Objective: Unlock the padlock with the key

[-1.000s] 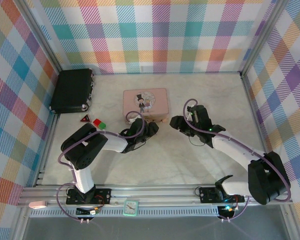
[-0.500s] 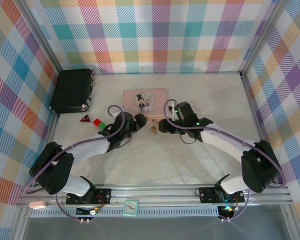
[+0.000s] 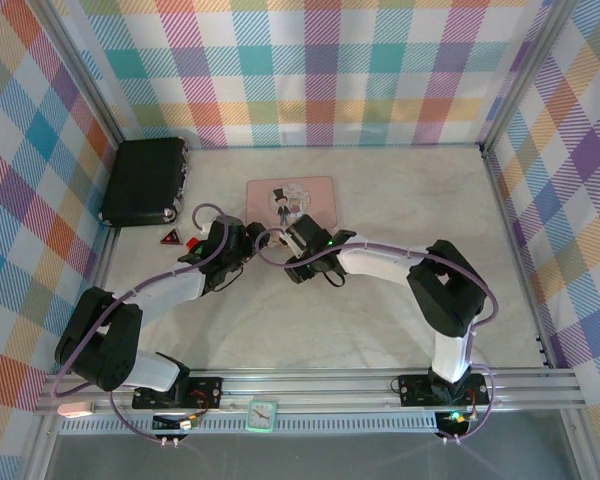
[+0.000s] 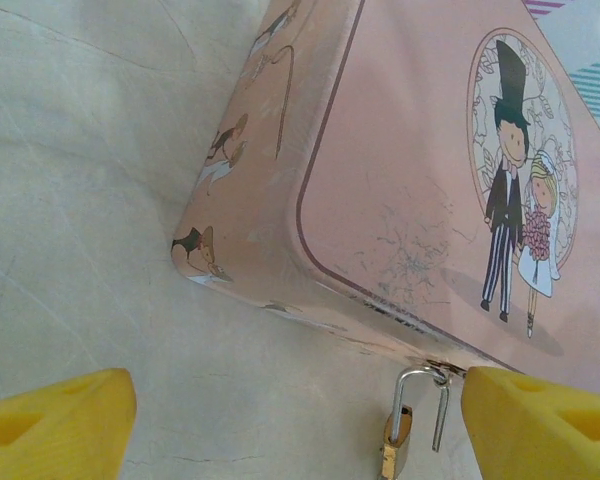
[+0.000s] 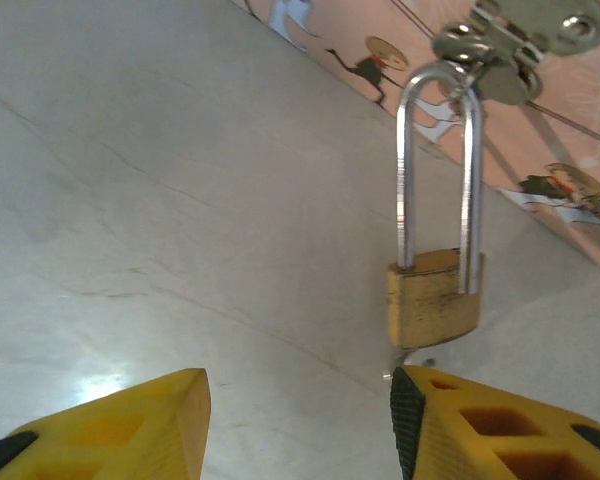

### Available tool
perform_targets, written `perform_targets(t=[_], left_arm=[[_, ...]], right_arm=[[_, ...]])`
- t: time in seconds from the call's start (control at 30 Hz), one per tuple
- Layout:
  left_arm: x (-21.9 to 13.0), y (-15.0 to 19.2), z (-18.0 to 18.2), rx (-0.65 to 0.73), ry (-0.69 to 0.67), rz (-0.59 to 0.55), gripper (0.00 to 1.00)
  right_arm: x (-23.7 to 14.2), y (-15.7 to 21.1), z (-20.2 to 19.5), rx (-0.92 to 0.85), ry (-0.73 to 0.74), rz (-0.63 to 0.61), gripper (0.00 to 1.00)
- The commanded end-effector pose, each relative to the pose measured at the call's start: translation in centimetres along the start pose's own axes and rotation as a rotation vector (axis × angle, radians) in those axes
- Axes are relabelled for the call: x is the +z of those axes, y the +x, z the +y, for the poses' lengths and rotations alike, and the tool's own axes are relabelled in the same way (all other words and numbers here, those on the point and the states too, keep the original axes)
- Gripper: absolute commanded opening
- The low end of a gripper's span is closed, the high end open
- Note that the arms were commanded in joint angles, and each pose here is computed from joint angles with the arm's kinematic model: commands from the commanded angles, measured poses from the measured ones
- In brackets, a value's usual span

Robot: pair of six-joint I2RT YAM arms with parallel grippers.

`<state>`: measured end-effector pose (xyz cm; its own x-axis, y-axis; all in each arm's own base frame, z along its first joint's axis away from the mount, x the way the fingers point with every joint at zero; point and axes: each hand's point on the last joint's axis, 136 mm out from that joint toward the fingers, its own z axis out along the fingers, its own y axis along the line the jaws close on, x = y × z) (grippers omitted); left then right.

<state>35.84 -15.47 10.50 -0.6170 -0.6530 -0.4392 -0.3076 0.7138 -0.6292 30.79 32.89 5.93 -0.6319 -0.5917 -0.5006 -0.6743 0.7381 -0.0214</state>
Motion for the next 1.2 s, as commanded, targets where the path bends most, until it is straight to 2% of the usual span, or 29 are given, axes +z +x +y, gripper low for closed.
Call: perform_targets(t=[0.0, 0.33, 0.67, 0.9, 1.03, 1.17], left_arm=[[-0.5, -0.4, -0.8, 0.006, 0.046, -0.006, 0.84], [0.2, 0.4, -0.2, 0.001, 0.053, 0.027, 0.84], [0.4, 0.4, 0.7, -0.006, 0.044, 0.021, 0.84], [0.3, 0.2, 0.8, -0.007, 0.048, 0.021, 0.82], [0.3, 0.3, 0.7, -0.008, 0.062, 0.027, 0.79], [0.5, 0.6, 0.9, -0.011, 0.065, 0.035, 0.77]], right_arm=[[0.1, -0.9, -1.5, -0.114, 0.089, -0.014, 0.51], [1.8, -0.6, -2.3, -0.185, 0.145, -0.026, 0.44], [3.1, 0.7, -0.7, -0.173, 0.050, 0.003, 0.44], [4.3, 1.8, -1.7, -0.175, 0.109, 0.045, 0.43], [4.3, 1.8, -1.9, -0.182, 0.121, 0.047, 0.34], [3.8, 1.9, -1.5, -0.182, 0.095, 0.046, 0.31]])
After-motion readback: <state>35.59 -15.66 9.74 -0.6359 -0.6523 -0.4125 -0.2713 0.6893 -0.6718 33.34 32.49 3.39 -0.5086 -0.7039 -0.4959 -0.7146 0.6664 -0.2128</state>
